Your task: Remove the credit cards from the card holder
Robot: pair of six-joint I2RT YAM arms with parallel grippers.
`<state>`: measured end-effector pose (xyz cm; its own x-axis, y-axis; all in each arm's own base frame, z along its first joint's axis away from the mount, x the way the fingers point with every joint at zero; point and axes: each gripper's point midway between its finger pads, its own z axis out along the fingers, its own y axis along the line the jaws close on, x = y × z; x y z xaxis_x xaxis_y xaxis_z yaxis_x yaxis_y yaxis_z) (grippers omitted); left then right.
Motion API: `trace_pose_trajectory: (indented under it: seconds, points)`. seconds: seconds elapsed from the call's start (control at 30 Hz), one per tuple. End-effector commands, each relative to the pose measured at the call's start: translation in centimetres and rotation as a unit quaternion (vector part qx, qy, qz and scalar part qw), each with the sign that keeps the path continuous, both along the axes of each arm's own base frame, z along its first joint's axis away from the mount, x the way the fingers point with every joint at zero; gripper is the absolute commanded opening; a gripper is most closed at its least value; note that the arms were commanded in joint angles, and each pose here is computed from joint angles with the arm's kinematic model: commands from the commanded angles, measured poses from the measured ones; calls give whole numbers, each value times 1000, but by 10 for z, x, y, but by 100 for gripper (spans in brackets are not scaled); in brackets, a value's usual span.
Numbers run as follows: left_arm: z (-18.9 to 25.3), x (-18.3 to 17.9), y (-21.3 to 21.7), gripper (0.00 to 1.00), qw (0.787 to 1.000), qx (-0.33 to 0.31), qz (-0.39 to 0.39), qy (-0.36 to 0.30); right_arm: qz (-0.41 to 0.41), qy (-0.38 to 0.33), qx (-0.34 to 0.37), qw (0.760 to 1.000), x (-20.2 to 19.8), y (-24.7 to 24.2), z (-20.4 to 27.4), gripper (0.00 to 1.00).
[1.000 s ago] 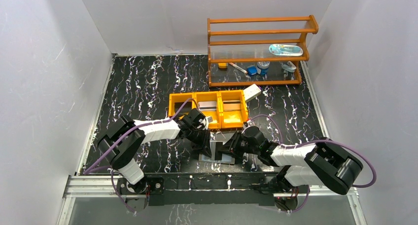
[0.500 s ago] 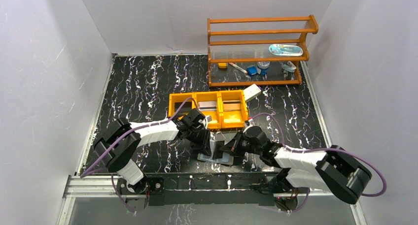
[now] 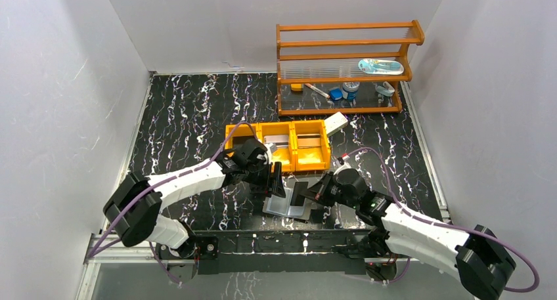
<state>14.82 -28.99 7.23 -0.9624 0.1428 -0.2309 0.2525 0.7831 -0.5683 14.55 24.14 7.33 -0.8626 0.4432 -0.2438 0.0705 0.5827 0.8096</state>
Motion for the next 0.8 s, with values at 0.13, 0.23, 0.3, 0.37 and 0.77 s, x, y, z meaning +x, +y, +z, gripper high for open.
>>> trace_pose_trajectory:
  seconds: [0.13,0.23,0.3,0.37,0.77]
  points:
    - [59,31,13,64,988,-142,56,-7,22,-104,87,991,13,19,71,0]
    - [72,38,22,66,980,-186,70,-11,44,-130,125,983,9,27,87,0]
    - [77,33,19,66,976,-211,59,-5,56,-144,150,977,7,32,97,0]
    - [83,28,14,66,969,-241,50,12,68,-154,170,971,5,37,106,0]
    - [109,19,1,42,941,-338,12,9,94,-167,225,955,2,50,127,0]
